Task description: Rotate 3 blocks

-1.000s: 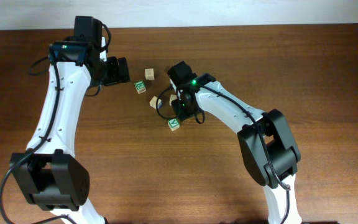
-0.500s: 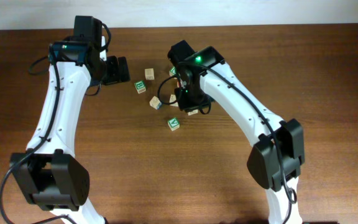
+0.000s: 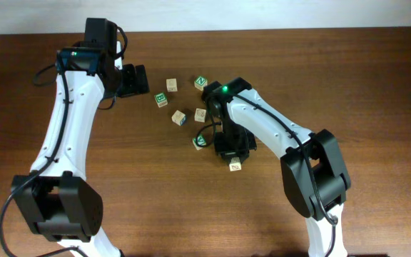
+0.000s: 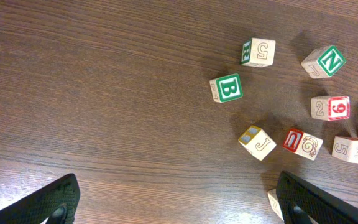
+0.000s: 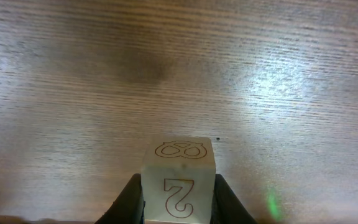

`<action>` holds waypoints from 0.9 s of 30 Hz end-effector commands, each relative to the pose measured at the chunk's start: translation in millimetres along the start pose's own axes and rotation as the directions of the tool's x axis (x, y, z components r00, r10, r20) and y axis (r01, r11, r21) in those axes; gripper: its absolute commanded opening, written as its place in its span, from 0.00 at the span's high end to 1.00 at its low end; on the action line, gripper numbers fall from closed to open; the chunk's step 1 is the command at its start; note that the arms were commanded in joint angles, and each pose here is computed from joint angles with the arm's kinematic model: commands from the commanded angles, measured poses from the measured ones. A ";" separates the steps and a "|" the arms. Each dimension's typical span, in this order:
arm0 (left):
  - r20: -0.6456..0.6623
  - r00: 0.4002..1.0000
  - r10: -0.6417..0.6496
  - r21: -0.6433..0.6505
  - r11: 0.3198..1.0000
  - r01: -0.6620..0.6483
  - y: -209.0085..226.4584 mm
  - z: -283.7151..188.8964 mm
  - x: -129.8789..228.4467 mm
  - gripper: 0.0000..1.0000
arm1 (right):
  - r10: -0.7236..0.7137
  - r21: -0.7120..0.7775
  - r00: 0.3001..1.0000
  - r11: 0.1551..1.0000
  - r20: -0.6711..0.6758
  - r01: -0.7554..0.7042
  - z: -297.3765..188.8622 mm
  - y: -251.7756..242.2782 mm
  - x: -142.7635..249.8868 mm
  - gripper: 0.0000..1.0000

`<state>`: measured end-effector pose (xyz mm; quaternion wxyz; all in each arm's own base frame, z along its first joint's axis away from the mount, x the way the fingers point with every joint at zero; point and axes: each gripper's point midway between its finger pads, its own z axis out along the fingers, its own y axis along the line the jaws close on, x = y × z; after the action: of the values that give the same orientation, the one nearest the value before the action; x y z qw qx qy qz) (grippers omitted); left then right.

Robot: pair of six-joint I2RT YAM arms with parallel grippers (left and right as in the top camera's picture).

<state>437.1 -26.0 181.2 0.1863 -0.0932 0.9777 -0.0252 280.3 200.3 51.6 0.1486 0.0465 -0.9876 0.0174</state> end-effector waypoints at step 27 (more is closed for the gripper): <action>0.036 0.999 -0.007 0.003 1.000 0.007 -1.7 -0.4 -10.9 0.01 | 0.131 -0.133 0.930 0.987 0.343 -0.090 41.8 -66.6 -3.6 0.58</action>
<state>443.6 -26.3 184.4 0.2002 -0.0932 0.9749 -0.0273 280.8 134.1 14.3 -0.0406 -0.0115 -0.9981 -0.0440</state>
